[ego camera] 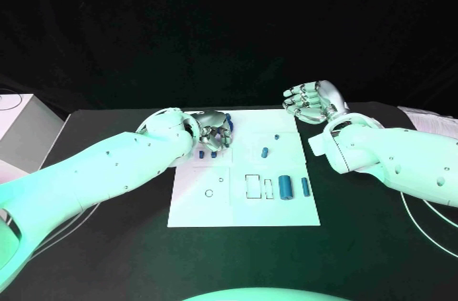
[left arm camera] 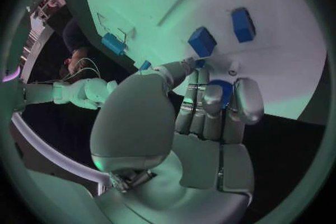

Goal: Assemble the parts on the task board

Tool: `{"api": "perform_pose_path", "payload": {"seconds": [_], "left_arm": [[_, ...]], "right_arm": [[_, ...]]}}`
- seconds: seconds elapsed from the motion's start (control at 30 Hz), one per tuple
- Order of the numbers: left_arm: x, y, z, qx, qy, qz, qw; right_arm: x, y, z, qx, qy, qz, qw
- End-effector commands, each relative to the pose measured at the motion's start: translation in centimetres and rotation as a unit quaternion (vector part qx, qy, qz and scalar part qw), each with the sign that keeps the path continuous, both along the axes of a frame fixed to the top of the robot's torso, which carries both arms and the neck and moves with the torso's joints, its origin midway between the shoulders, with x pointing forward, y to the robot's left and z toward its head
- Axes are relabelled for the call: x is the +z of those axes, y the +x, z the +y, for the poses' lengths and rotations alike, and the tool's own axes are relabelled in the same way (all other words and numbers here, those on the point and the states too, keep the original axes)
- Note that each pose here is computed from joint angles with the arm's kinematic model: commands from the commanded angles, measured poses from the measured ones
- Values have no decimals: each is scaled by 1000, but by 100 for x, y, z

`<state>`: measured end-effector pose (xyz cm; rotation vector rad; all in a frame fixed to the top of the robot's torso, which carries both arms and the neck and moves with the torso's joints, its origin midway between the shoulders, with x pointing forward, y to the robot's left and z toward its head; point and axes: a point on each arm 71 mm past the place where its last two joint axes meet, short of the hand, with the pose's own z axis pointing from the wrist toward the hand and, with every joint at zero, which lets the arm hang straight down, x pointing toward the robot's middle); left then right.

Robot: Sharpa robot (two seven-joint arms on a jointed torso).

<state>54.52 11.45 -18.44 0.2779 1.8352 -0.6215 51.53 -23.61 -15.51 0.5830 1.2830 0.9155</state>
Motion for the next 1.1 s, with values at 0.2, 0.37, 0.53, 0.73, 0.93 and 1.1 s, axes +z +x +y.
{"api": "perform_pose_path", "payload": {"seconds": [0.2,0.37,0.53,0.73,0.93,1.1], "left_arm": [[-62,41,-11,10,25,-3,1000],[-77,49,-23,12,23,-8,1000],[-75,62,-26,15,17,-16,1000],[-66,77,-8,22,12,-25,999],[-47,85,15,26,3,-38,999],[-35,82,30,24,-2,-45,999]], "right_arm": [[7,-7,31,10,-2,-3,1000],[8,-8,33,10,-2,-3,1000],[8,-8,34,10,-2,-3,1000],[8,-9,32,10,-2,-4,1000],[9,-9,29,10,-2,-3,1000],[8,-8,25,10,-2,-3,1000]]}}
